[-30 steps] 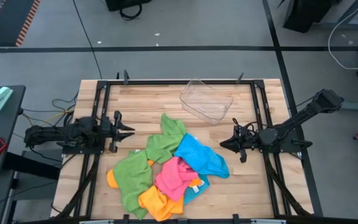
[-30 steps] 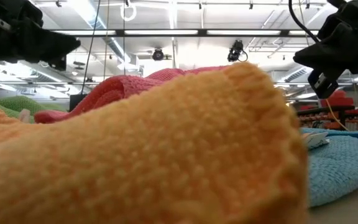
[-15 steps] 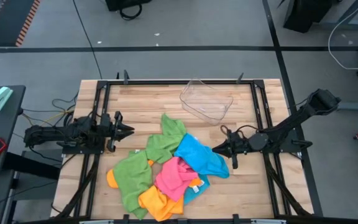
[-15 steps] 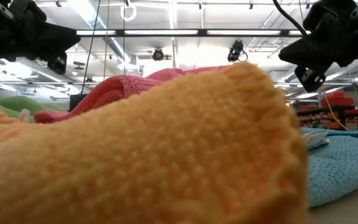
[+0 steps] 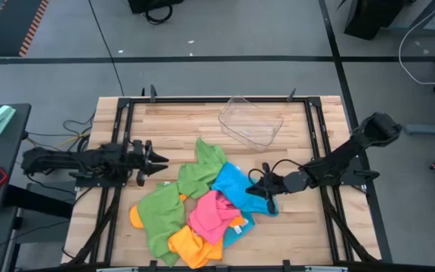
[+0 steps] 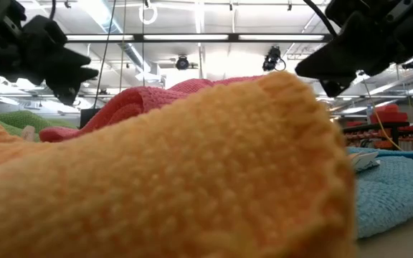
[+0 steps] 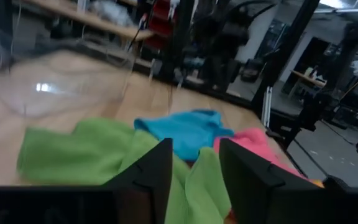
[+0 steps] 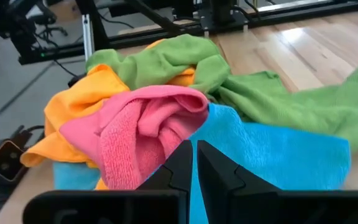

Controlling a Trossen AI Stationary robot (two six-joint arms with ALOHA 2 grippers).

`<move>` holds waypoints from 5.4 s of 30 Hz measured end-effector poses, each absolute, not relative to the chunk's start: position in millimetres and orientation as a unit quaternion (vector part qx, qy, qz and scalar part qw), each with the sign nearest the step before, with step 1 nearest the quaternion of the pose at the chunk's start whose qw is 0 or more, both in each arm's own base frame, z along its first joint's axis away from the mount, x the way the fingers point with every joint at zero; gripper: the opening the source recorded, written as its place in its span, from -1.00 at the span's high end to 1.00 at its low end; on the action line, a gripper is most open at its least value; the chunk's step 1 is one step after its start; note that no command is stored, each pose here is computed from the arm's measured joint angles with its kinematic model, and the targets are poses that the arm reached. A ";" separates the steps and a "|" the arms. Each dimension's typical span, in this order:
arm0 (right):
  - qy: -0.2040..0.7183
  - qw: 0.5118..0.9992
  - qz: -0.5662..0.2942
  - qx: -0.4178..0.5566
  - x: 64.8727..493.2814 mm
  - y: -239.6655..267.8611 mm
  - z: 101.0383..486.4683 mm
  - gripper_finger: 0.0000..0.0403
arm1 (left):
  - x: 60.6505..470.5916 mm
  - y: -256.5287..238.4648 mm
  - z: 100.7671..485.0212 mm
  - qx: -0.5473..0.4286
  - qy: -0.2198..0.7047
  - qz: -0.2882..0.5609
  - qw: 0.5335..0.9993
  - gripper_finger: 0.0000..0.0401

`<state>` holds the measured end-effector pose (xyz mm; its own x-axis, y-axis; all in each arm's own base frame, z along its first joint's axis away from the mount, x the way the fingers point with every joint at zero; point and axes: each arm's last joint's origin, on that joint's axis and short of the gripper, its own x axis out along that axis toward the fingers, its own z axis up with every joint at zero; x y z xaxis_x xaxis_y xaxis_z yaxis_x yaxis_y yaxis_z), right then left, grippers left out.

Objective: Fold microfiber towels
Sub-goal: Fold the top green towel

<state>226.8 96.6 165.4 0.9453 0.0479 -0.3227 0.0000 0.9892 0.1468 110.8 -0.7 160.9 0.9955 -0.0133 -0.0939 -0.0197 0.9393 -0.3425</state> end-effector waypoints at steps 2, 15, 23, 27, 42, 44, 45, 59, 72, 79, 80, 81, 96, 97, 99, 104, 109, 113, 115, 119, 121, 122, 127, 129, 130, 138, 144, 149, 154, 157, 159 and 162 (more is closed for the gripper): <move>0.172 0.983 0.008 0.071 234.8 93.6 167.7 0.84 | 113.1 -0.8 165.0 -0.177 0.059 0.003 0.982 0.17; 0.199 0.978 0.010 0.054 282.6 63.5 181.1 0.84 | 131.6 -3.7 184.2 -0.173 0.167 0.012 0.971 0.08; 0.229 0.973 0.020 0.029 320.5 66.8 181.5 0.64 | 141.1 -10.2 183.2 -0.177 0.204 -0.001 0.963 0.07; 0.257 0.966 0.017 0.012 343.4 68.3 180.4 0.44 | 142.8 -13.6 181.8 -0.184 0.214 -0.008 0.959 0.08; 0.326 0.943 0.041 0.048 413.6 46.5 182.6 0.23 | 141.9 -27.0 178.4 -0.191 0.239 -0.048 0.951 0.14; 0.327 0.941 0.056 0.067 419.0 42.9 183.1 0.23 | 141.6 -27.6 178.1 -0.190 0.241 -0.050 0.950 0.14; 0.329 0.939 0.062 0.075 421.2 41.0 182.9 0.23 | 141.6 -27.8 178.1 -0.190 0.241 -0.051 0.950 0.14; 0.372 0.919 0.084 0.095 425.6 39.3 166.2 0.44 | 141.3 -27.6 177.5 -0.189 0.244 -0.049 0.950 0.19; 0.358 0.928 0.085 0.056 415.7 40.4 193.9 0.96 | 142.2 -25.2 178.5 -0.163 0.228 -0.014 0.960 0.19; 0.354 0.930 0.092 0.041 400.0 39.4 224.3 0.98 | 145.1 -25.5 184.9 -0.159 0.193 -0.019 0.968 0.19; 0.359 0.927 0.097 0.042 397.4 39.4 226.8 0.98 | 145.5 -25.6 185.8 -0.159 0.188 -0.020 0.969 0.19; 0.363 0.925 0.102 0.042 395.0 39.5 229.1 0.98 | 146.5 -25.7 187.0 -0.159 0.181 -0.021 0.970 0.19; 0.348 0.915 0.205 -0.011 374.6 86.2 251.0 0.98 | 182.6 -25.4 189.3 -0.096 0.079 0.024 0.992 0.19; 0.346 0.915 0.208 -0.014 377.2 89.4 246.9 0.98 | 185.7 -25.4 189.0 -0.096 0.078 0.024 0.992 0.19; 0.352 0.913 0.205 -0.020 381.1 93.9 237.2 0.97 | 193.0 -26.8 190.0 -0.095 0.081 0.016 0.992 0.19; 0.348 0.923 0.157 -0.042 389.3 96.0 225.6 0.97 | 218.7 -35.6 199.6 -0.084 0.092 -0.005 0.992 0.19; 0.332 0.932 0.131 -0.057 387.4 98.3 232.9 0.96 | 244.2 -46.5 207.7 -0.054 0.104 -0.021 0.993 0.18; 0.314 0.935 0.146 -0.073 380.9 106.2 245.2 0.96 | 263.6 -52.2 210.7 -0.036 0.120 -0.047 0.991 0.17; 0.307 0.936 0.155 -0.078 378.4 111.6 248.6 0.96 | 271.3 -53.9 208.8 -0.028 0.136 -0.054 0.989 0.17; 0.308 0.929 0.188 -0.080 372.5 123.8 250.4 0.96 | 282.0 -56.6 201.8 -0.028 0.160 -0.082 0.983 0.19; 0.309 0.925 0.208 -0.078 370.1 130.1 250.2 0.96 | 288.8 -59.0 200.1 -0.031 0.165 -0.102 0.981 0.19; 0.310 0.922 0.217 -0.078 368.7 132.7 248.9 0.96 | 291.2 -60.0 199.0 -0.031 0.167 -0.110 0.979 0.19; 0.324 0.915 0.226 -0.077 362.7 139.4 234.4 0.96 | 300.0 -66.2 186.9 -0.021 0.190 -0.149 0.970 0.19; 0.335 0.913 0.224 -0.068 359.5 140.4 227.8 0.96 | 301.9 -67.4 183.3 -0.024 0.199 -0.157 0.967 0.19; 0.343 0.911 0.221 -0.062 358.0 140.1 224.9 0.96 | 301.8 -67.6 181.1 -0.028 0.206 -0.159 0.965 0.19; 0.382 0.877 0.292 -0.009 343.1 154.1 208.7 0.96 | 294.8 -79.9 172.9 -0.072 0.260 -0.176 0.947 0.19; 0.391 0.862 0.321 0.003 336.8 162.1 204.6 0.96 | 291.3 -93.9 174.2 -0.094 0.272 -0.214 0.933 0.19; 0.396 0.850 0.345 0.022 334.8 165.2 204.9 0.96 | 301.1 -93.7 188.4 -0.082 0.246 -0.204 0.944 0.19; 0.405 0.847 0.343 0.042 334.3 165.5 204.9 0.96 | 310.2 -79.1 195.7 -0.047 0.237 -0.126 0.962 0.19; 0.409 0.847 0.336 0.043 333.6 166.3 204.4 0.96 | 312.0 -63.6 192.5 -0.039 0.268 -0.079 0.959 0.19; 0.408 0.849 0.332 0.040 333.6 166.6 204.3 0.96 | 312.5 -53.2 190.2 -0.040 0.285 -0.060 0.956 0.18; 0.406 0.854 0.324 0.028 333.1 167.9 204.1 0.96 | 312.1 -43.9 187.6 -0.048 0.302 -0.068 0.950 0.15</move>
